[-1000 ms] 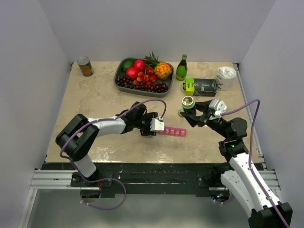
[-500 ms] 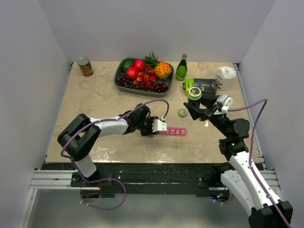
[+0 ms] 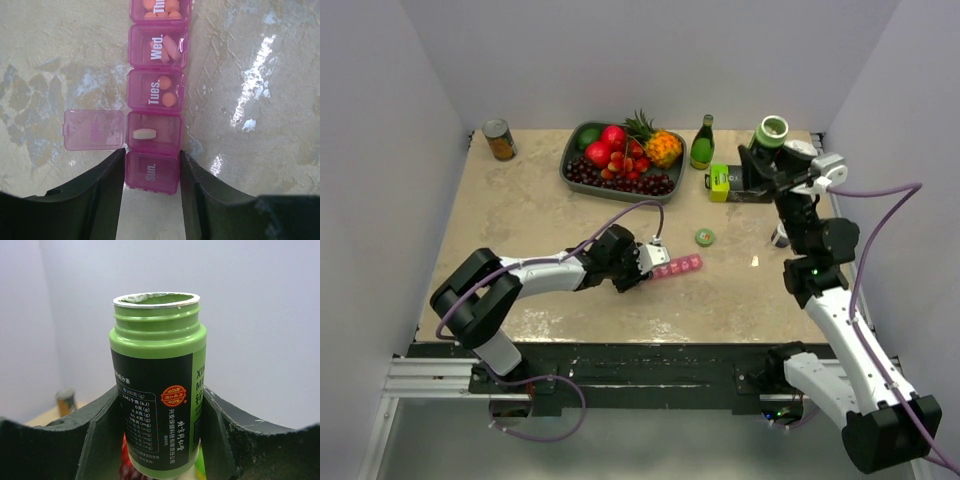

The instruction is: Sort the pills into containers

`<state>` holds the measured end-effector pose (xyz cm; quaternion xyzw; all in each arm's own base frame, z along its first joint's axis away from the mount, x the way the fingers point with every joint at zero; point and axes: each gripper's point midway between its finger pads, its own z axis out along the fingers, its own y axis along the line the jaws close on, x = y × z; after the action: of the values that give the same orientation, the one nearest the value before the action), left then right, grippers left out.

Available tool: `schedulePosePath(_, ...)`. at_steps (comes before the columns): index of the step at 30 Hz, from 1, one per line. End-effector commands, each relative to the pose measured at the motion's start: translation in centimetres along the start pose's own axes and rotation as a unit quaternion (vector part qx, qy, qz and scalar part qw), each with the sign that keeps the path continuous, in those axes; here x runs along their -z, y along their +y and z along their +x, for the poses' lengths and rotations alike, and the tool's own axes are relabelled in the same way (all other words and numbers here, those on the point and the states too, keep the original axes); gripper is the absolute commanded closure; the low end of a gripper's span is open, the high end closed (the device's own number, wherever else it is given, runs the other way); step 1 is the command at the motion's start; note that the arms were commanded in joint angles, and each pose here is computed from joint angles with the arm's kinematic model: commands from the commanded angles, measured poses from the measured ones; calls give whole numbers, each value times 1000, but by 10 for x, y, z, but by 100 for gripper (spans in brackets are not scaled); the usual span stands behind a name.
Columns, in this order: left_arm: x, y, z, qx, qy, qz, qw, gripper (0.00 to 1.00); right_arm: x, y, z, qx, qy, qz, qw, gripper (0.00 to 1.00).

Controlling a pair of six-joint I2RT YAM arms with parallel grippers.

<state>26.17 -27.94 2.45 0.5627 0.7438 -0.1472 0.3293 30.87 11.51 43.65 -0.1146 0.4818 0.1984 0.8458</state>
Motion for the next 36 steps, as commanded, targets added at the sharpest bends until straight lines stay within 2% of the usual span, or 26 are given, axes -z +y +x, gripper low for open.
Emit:
schedulePosePath(1, 5, 5, 2, 81, -6, -43, 996, 64, -25, -32, -131, 14, -185, 81, 979, 100)
schedulePosePath(3, 5, 5, 2, 92, -12, -48, 995, 53, -34, -14, -125, -48, -150, 27, 987, 100)
schedulePosePath(4, 5, 6, -1, 102, -18, -52, 993, 49, -29, 34, -106, -46, -102, -105, 988, 100)
schedulePosePath(6, 7, 7, -6, 106, -29, -53, 993, 42, -5, 76, -90, -75, -85, -204, 972, 100)
schedulePosePath(7, 9, 6, -8, 112, -34, -53, 992, 40, -4, 76, -91, -71, -95, -187, 975, 100)
schedulePosePath(9, 12, 7, -13, 115, -45, -56, 991, 35, -15, 40, -87, -52, -98, -85, 990, 100)
schedulePosePath(10, 14, 6, -14, 124, -51, -57, 989, 30, -20, 4, -86, -49, -96, -20, 994, 100)
schedulePosePath(12, 18, 5, -22, 126, -66, -52, 988, 26, -12, 28, -75, -52, -71, -90, 992, 100)
schedulePosePath(14, 26, 8, -34, 127, -89, -56, 986, 20, 7, 63, -53, -52, -39, -187, 980, 100)
schedulePosePath(15, 29, 7, -37, 131, -96, -54, 985, 19, 13, 68, -49, -49, -32, -197, 979, 100)
schedulePosePath(16, 32, 6, -40, 132, -103, -53, 984, 15, 16, 66, -27, -56, 12, -190, 980, 100)
schedulePosePath(18, 44, 4, -51, 136, -128, -48, 981, 11, 23, 65, 0, -4, 65, -208, 976, 100)
schedulePosePath(19, 49, 3, -55, 135, -137, -47, 980, 8, 38, 64, 42, -19, 160, -211, 964, 100)
schedulePosePath(20, 59, 3, -63, 134, -155, -49, 978, 7, 41, 66, 48, 32, 176, -245, 953, 100)
schedulePosePath(21, 64, 1, -64, 134, -160, -46, 977, 7, 50, 68, 64, 33, 210, -264, 941, 100)
schedulePosePath(22, 69, 0, -65, 132, -167, -47, 976, 7, 73, 70, 99, 2, 291, -275, 916, 100)
schedulePosePath(23, 82, 2, -73, 130, -185, -53, 973, 6, 78, 69, 107, 22, 309, -294, 904, 100)
schedulePosePath(24, 86, 0, -71, 131, -189, -55, 972, 6, 101, 74, 125, -4, 367, -305, 879, 100)
schedulePosePath(26, 103, 3, -75, 128, -206, -70, 968, 6, 112, 70, 149, 25, 422, -323, 847, 100)
schedulePosePath(27, 108, 8, -71, 133, -205, -85, 966, 6, 128, 82, 157, 20, 454, -342, 822, 100)
schedulePosePath(29, 126, 22, -64, 148, -206, -126, 959, 6, 137, 85, 174, 38, 492, -355, 794, 100)
schedulePosePath(30, 132, 28, -61, 155, -205, -141, 956, 6, 151, 93, 182, 41, 520, -369, 769, 100)
schedulePosePath(31, 146, 40, -57, 166, -209, -167, 949, 6, 154, 97, 185, 52, 528, -384, 755, 100)
schedulePosePath(33, 160, 59, -37, 193, -186, -225, 937, 5, 172, 108, 203, 47, 571, -408, 711, 100)
schedulePosePath(35, 181, 76, -20, 211, -165, -290, 919, 5, 175, 116, 211, 56, 583, -427, 688, 100)
schedulePosePath(36, 189, 81, -20, 212, -163, -307, 913, 4, 181, 117, 221, 48, 603, -432, 669, 100)
